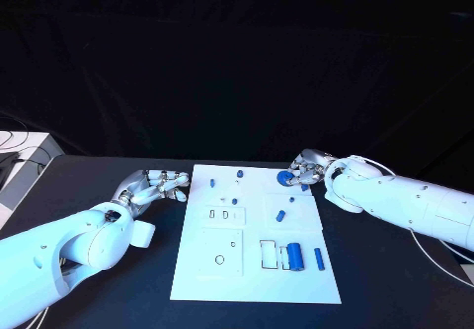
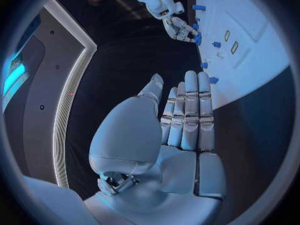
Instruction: Assemble the parts on the task board
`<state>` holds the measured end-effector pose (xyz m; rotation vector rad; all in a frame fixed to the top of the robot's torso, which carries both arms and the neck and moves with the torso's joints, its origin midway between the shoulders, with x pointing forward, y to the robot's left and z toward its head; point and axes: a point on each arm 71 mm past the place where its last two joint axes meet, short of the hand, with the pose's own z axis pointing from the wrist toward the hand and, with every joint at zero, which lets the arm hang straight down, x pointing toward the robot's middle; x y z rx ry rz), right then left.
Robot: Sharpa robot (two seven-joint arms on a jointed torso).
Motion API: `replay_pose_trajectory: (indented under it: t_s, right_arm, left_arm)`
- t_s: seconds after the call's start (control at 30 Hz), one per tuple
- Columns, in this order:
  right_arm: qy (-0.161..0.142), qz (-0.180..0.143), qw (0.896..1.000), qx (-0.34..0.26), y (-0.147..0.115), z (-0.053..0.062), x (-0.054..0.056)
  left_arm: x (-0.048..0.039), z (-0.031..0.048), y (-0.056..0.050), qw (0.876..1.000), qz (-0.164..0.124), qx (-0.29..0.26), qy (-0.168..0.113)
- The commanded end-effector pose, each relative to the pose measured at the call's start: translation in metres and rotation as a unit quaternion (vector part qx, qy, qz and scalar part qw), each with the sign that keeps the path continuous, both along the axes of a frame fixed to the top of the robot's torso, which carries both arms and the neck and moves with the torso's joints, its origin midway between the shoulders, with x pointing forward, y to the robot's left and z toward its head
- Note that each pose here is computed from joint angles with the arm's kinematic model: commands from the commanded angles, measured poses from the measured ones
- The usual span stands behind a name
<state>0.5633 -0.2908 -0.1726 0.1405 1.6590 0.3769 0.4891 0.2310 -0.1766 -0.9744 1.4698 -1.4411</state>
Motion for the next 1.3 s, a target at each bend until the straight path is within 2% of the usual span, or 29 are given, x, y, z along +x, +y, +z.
replay_pose_trajectory:
  t_s: [0.03, 0.23, 0.57, 0.8, 1.03, 1.3]
  right_arm:
    - [0.012, 0.008, 1.0, 0.001, 0.004, -0.004, -0.002]
    - [-0.007, 0.005, 1.0, 0.009, 0.006, -0.001, -0.002]
    - [-0.063, 0.012, 0.998, 0.014, 0.017, 0.009, -0.009]
    - [-0.101, 0.038, 0.994, 0.017, 0.036, 0.018, -0.022]
    - [-0.127, 0.083, 0.988, 0.005, 0.069, 0.025, -0.037]
    - [-0.147, 0.123, 0.981, -0.016, 0.108, 0.026, -0.042]
  left_arm:
    - [-0.0006, 0.0009, -0.003, 1.0, -0.011, -0.003, -0.005]
    - [-0.0002, 0.0007, -0.002, 1.0, -0.01, -0.003, -0.004]
    - [0.0001, 0.0005, -0.002, 1.0, -0.009, -0.002, -0.005]
    - [0.0, 0.0006, -0.002, 1.0, -0.009, -0.003, -0.005]
    - [-0.0003, 0.0008, -0.002, 1.0, -0.01, -0.003, -0.005]
    - [-0.0009, 0.0011, -0.003, 1.0, -0.011, -0.003, -0.006]
